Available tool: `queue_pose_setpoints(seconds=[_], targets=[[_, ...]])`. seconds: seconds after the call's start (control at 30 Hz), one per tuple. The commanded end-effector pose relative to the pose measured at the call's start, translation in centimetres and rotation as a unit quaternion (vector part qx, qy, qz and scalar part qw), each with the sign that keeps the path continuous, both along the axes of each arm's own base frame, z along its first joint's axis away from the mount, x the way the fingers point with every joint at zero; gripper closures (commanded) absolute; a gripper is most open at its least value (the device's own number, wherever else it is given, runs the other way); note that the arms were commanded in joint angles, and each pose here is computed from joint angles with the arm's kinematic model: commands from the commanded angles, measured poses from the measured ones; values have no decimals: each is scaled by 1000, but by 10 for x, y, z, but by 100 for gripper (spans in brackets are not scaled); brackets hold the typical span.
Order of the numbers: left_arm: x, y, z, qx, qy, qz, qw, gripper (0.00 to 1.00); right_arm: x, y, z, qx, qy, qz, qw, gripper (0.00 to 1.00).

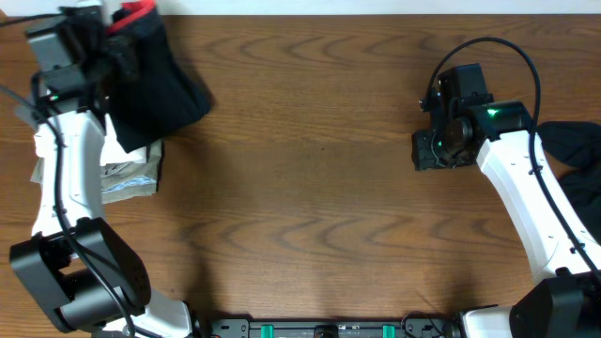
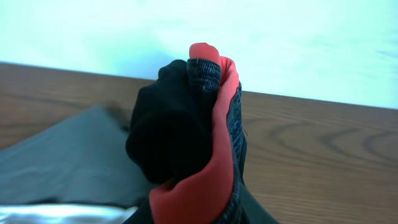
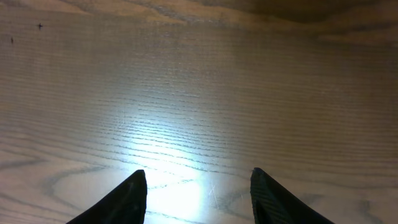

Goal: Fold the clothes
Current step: 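Carry the bundle left with the left gripper toward the clothes stack, then lower the leggings onto the top of the folded clothes stack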

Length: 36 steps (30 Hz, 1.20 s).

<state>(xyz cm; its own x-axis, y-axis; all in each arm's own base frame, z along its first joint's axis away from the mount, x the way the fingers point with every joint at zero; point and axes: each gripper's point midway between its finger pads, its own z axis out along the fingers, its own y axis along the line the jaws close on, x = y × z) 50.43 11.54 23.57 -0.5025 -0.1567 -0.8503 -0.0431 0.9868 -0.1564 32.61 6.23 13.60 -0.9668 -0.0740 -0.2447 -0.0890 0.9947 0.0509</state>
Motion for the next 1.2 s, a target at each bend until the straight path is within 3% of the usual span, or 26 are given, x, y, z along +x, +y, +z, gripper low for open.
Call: queue_pose_setpoints(seconds=[0.0,0.47,1.17], targets=[[-5,29,24,14,-26,26,999,77,0,-2,6,0,-9,0,1000,48],[-27,109,-5,12,6,113,993,77,0,-2,6,0,-9,0,1000,48],[-47,178,-64,-4,52,182,982,73,-3,-1,5,4,-3,-5,1000,47]])
